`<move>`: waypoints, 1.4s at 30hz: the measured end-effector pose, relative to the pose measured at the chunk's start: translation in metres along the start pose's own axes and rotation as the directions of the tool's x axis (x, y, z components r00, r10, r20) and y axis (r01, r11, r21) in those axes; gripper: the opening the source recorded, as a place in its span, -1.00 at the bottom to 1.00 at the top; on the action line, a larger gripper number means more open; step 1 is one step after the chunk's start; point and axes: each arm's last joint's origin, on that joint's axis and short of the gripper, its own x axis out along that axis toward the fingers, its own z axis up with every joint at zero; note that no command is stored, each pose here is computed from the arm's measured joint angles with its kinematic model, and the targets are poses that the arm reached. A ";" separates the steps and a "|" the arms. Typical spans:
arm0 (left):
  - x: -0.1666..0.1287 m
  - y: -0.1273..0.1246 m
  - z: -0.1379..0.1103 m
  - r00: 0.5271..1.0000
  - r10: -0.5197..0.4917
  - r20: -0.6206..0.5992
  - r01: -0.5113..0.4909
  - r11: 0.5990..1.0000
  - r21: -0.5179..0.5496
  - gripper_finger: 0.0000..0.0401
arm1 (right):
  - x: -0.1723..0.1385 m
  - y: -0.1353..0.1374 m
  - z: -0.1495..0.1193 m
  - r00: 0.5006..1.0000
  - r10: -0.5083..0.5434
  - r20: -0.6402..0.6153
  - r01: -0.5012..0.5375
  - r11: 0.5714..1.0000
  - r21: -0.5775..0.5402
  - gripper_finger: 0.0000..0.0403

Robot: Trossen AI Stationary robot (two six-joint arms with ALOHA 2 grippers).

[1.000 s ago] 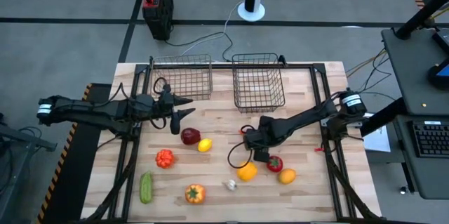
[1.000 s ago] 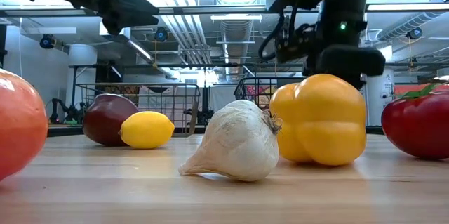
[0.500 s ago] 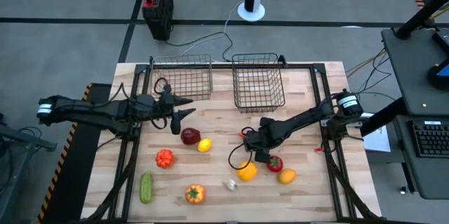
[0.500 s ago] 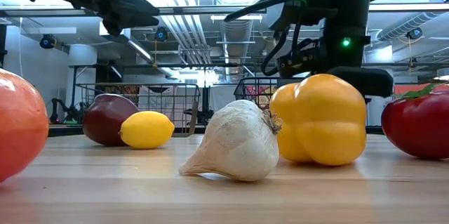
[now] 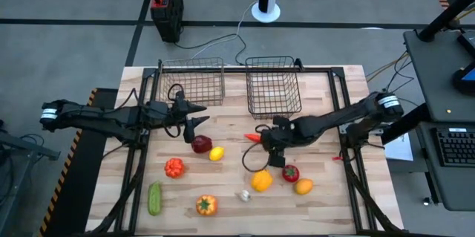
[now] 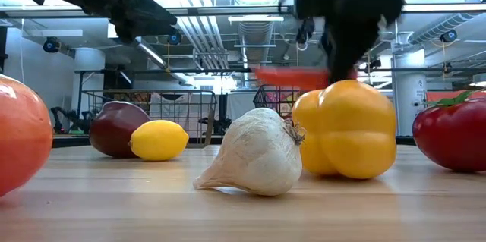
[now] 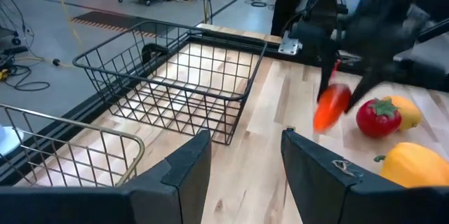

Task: Sort produce into baskets
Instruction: Put the carrot into the black wire basket, then put the apple into the gold wire basket

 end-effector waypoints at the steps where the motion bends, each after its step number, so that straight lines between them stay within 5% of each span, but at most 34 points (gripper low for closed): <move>1: 0.000 0.000 0.002 1.000 -0.001 0.003 0.001 1.000 -0.001 -0.21 | -0.010 -0.006 0.004 0.999 -0.012 0.039 0.011 1.000 0.014 -0.19; 7: -0.002 -0.001 0.012 0.999 -0.005 0.034 0.005 1.000 0.002 -0.21 | -0.053 -0.056 0.027 0.982 -0.083 0.171 0.062 0.990 0.124 -0.19; 11: -0.002 -0.002 0.015 0.999 -0.006 0.038 0.006 1.000 -0.003 -0.21 | -0.066 -0.100 0.031 0.970 -0.209 0.121 0.176 0.955 0.240 -0.19; 23: -0.001 -0.002 0.014 1.000 -0.005 0.021 0.007 0.997 -0.081 -0.21 | -0.018 -0.203 0.019 0.976 -0.185 -0.111 0.214 0.894 0.394 -0.10; 33: -0.002 -0.004 0.012 0.999 -0.036 0.005 0.037 0.993 -0.116 -0.21 | 0.019 -0.219 0.020 0.970 -0.179 -0.164 0.229 0.900 0.370 0.17; 42: -0.002 -0.009 0.009 0.995 -0.101 -0.028 0.095 0.983 -0.154 -0.21 | -0.017 -0.201 0.025 0.978 -0.203 -0.056 0.209 0.899 0.385 0.21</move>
